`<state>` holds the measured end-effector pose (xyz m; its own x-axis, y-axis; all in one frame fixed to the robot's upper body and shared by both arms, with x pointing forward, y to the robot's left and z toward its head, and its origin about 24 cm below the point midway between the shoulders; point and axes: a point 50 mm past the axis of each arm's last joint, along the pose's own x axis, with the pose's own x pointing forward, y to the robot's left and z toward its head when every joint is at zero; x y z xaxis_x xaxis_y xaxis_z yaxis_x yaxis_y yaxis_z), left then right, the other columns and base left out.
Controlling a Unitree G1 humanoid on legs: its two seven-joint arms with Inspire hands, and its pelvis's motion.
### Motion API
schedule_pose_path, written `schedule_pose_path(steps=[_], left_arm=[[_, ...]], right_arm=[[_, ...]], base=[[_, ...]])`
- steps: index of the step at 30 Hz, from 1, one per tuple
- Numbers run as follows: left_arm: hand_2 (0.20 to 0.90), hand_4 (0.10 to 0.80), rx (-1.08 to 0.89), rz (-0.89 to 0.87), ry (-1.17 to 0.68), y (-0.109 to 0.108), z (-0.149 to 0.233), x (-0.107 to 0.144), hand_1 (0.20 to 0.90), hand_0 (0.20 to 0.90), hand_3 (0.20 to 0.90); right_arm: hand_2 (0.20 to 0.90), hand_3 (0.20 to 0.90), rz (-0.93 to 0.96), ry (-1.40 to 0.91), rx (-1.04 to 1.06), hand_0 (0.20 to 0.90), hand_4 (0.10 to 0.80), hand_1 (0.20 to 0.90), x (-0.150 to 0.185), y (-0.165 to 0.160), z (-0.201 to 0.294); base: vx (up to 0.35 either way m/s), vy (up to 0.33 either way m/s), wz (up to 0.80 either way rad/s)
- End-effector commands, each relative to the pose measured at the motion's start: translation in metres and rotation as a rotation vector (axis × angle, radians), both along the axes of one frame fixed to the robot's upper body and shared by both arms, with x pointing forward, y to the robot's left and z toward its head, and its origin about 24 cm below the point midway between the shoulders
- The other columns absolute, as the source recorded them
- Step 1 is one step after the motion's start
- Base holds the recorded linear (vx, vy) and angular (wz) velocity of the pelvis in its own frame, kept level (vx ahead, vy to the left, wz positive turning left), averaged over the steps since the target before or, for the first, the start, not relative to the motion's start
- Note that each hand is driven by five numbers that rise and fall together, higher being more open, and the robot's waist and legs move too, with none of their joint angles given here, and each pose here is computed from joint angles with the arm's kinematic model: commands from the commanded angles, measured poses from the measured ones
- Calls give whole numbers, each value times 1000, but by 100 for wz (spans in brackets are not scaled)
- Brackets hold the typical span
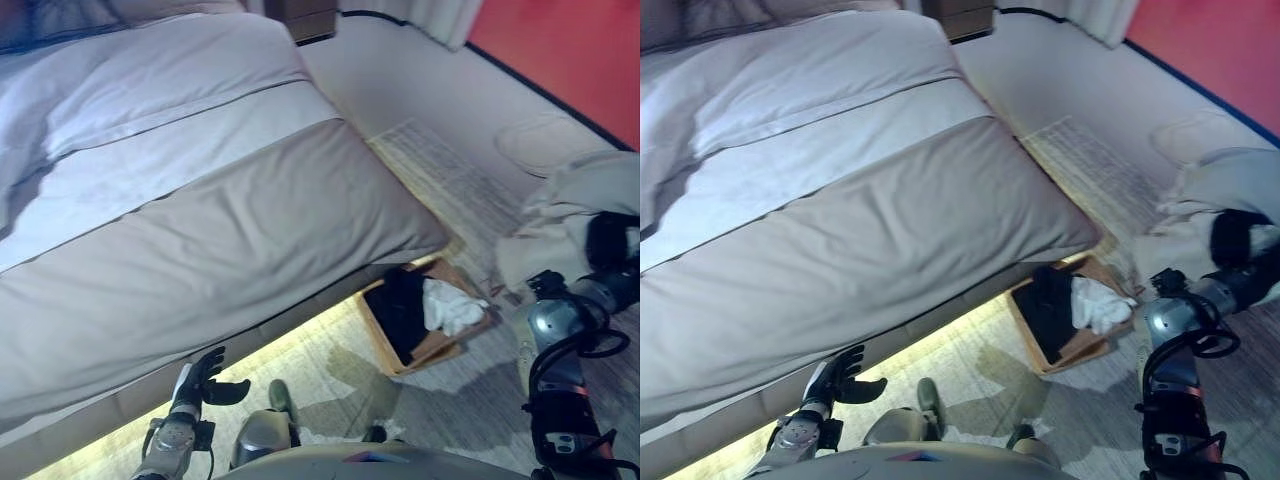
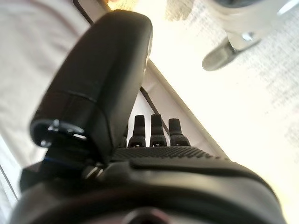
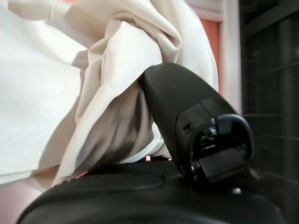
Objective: Pick up the clothes from the bed and place them into the basket
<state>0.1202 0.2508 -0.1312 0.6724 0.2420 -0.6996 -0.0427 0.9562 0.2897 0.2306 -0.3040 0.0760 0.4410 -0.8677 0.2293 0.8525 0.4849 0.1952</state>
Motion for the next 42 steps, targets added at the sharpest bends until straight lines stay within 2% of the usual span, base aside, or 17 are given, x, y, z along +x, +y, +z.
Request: schedule_pose_path(steps=[1, 4, 8, 13, 15, 18, 19, 28, 32, 35, 42], left_arm=[[900, 800, -29, 76, -104, -1, 3, -3, 900, 900, 900], [900, 800, -50, 116, -107, -3, 1, -11, 900, 900, 900], [900, 800, -25, 111, -75, 5, 1, -13, 900, 900, 900], [900, 800, -1, 128, -102, 16, 7, -6, 900, 900, 900], [900, 800, 4, 154, -166, 19, 15, 9, 900, 900, 900], [900, 800, 5, 213, -192, 24, 19, 14, 900, 900, 900], [900, 800, 13, 174, -187, 24, 20, 17, 900, 900, 900], [900, 800, 20, 85, -116, 19, 11, 1, 900, 900, 900], [900, 800, -18, 62, -168, 19, 16, 11, 900, 900, 900], [900, 800, -59, 41, -226, 12, 20, 23, 900, 900, 900], [900, 800, -138, 23, -327, -3, 28, 33, 900, 900, 900]], right_arm=[[300, 200, 126, -219, -139, 300, 100, 300, 23, -2, 60], [300, 200, 170, -229, -141, 300, 100, 300, 45, 12, 70], [300, 200, 169, -177, -130, 300, 100, 300, 46, 16, 60], [300, 200, 230, -102, -88, 300, 100, 300, 50, 18, 46], [300, 200, 246, -107, -85, 300, 100, 300, 60, 22, 52], [300, 200, 232, -96, -69, 300, 100, 300, 64, 23, 53], [300, 200, 211, -91, -58, 300, 100, 300, 64, 22, 52], [300, 200, 63, 29, -66, 300, 100, 300, 67, -13, 54], [300, 200, -10, 53, -104, 300, 100, 300, 75, -36, 70], [300, 200, -65, 41, -105, 300, 100, 300, 77, -49, 82], [300, 200, -65, 80, -100, 300, 100, 300, 85, -65, 100]], base=[[137, 71, -81], [68, 90, -164], [110, 131, -132], [75, 46, -13], [-73, -84, -8], [29, -165, -12], [70, -196, -2], [39, -51, 10], [-158, 32, 10], [-159, 24, 16], [-87, 23, 8]])
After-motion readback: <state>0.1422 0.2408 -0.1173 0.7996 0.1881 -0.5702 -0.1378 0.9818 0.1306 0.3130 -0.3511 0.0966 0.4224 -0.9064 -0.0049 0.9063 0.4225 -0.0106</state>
